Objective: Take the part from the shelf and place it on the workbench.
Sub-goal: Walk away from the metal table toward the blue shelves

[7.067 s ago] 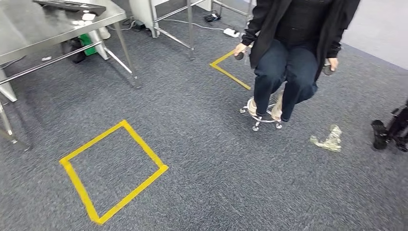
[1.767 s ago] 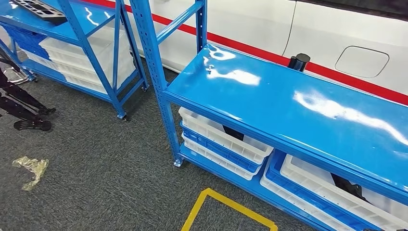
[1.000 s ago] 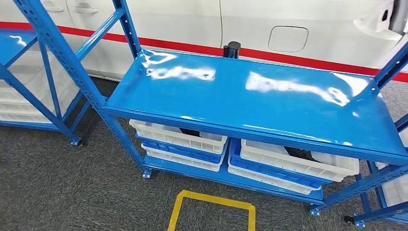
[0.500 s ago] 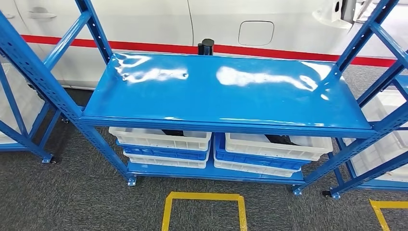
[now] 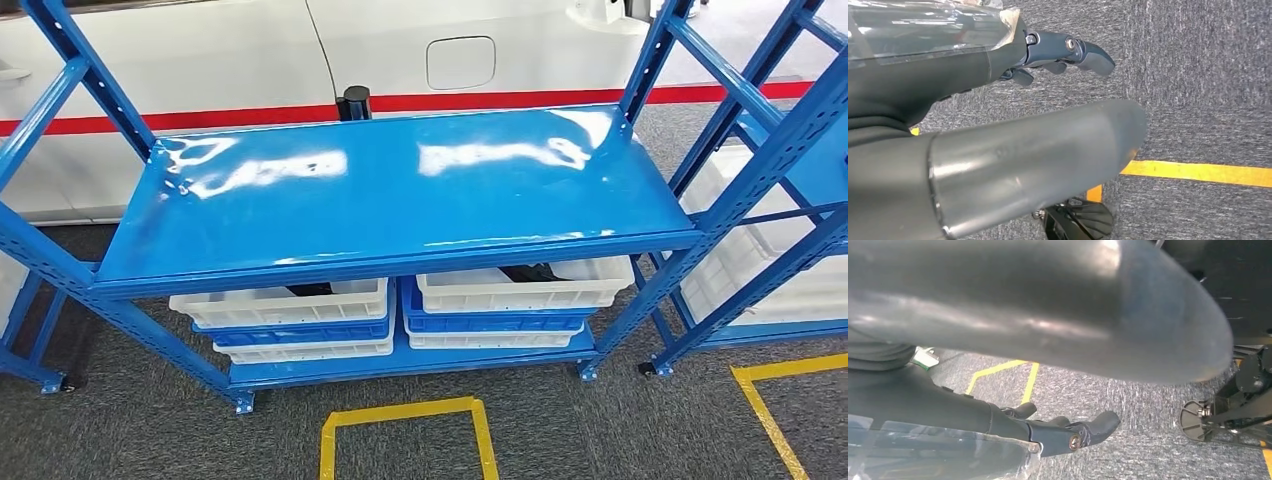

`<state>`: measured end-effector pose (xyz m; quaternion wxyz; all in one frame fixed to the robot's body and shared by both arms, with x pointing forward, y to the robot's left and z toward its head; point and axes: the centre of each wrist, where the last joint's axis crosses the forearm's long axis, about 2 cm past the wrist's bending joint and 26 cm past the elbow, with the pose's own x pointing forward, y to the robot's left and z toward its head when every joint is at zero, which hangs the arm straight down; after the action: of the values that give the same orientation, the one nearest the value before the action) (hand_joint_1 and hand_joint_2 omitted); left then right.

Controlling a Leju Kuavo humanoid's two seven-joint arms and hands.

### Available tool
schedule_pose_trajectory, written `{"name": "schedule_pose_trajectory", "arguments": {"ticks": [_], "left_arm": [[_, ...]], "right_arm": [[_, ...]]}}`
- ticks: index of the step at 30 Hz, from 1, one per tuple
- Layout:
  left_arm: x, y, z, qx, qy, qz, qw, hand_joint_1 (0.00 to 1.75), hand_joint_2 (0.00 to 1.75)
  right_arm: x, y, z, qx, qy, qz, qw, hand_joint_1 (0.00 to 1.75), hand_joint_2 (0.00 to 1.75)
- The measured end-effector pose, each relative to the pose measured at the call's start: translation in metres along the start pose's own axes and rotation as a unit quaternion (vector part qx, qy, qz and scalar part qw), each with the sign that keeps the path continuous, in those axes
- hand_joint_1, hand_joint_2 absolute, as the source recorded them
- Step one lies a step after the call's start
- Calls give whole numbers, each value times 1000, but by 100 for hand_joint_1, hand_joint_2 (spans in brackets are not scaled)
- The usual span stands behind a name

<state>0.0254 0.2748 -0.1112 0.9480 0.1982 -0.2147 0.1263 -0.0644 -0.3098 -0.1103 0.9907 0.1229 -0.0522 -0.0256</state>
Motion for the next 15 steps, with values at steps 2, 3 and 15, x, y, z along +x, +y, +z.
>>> {"name": "schedule_pose_trajectory", "arguments": {"ticks": [2,3,15], "left_arm": [[0,0,0,0,-1,-1,1000,0,0],[1,1,-1,0,-1,-1,1000,0,0],[2,0,-1,5,-1,-7,1000,0,0]], "right_arm": [[0,0,0,0,0,0,1000,0,0],[1,0,0,0,-1,0,1000,0,0],[0,-2,1,1,1,2,1000,0,0]]}}
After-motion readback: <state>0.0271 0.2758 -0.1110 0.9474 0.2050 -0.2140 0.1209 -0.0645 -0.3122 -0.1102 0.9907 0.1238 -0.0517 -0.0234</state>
